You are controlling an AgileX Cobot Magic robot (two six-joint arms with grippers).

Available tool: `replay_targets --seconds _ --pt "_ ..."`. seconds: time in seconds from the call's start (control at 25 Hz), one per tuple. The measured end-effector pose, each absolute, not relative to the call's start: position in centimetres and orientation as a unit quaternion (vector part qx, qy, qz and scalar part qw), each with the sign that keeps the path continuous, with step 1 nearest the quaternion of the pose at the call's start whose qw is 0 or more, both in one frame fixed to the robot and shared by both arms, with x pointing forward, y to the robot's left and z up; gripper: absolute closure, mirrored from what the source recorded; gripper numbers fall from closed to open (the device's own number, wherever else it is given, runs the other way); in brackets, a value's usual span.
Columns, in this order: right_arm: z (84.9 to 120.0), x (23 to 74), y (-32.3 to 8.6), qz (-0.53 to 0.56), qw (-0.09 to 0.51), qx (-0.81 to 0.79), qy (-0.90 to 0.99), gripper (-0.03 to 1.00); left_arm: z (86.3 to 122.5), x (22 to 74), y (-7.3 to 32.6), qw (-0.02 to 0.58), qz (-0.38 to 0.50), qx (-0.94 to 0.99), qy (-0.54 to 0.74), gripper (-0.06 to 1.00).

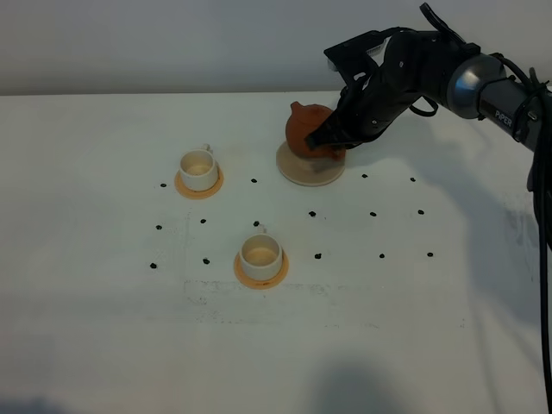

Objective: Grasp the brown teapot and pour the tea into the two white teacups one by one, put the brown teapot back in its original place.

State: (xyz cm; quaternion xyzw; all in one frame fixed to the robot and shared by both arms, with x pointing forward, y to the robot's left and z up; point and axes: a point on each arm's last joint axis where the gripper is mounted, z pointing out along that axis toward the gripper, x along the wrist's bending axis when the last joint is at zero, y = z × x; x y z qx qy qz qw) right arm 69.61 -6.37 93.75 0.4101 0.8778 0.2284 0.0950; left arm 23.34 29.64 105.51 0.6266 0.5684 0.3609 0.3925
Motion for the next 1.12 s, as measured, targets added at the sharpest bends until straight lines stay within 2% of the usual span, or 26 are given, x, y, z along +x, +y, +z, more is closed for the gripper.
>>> replay_targets --seconds 0.2,0.48,0.6,1.12 --pt "95.3 69.8 -6.7 0.244 0.119 0.400 0.876 0.88 105.5 23.3 29.6 0.393 0.361 0.627 0.568 0.47" --pt "102.9 68.6 -7.4 0.293 0.175 0.378 0.861 0.88 105.5 23.3 29.6 0.393 0.361 0.627 0.568 0.47" --pt "105.2 67.9 -7.7 0.304 0.184 0.373 0.857 0.88 105.5 23.3 29.6 0.393 0.361 0.627 0.568 0.47" --pt "108.9 63.1 -8.9 0.321 0.193 0.356 0.856 0.88 105.5 23.3 29.6 0.393 0.361 0.627 0.568 0.47"
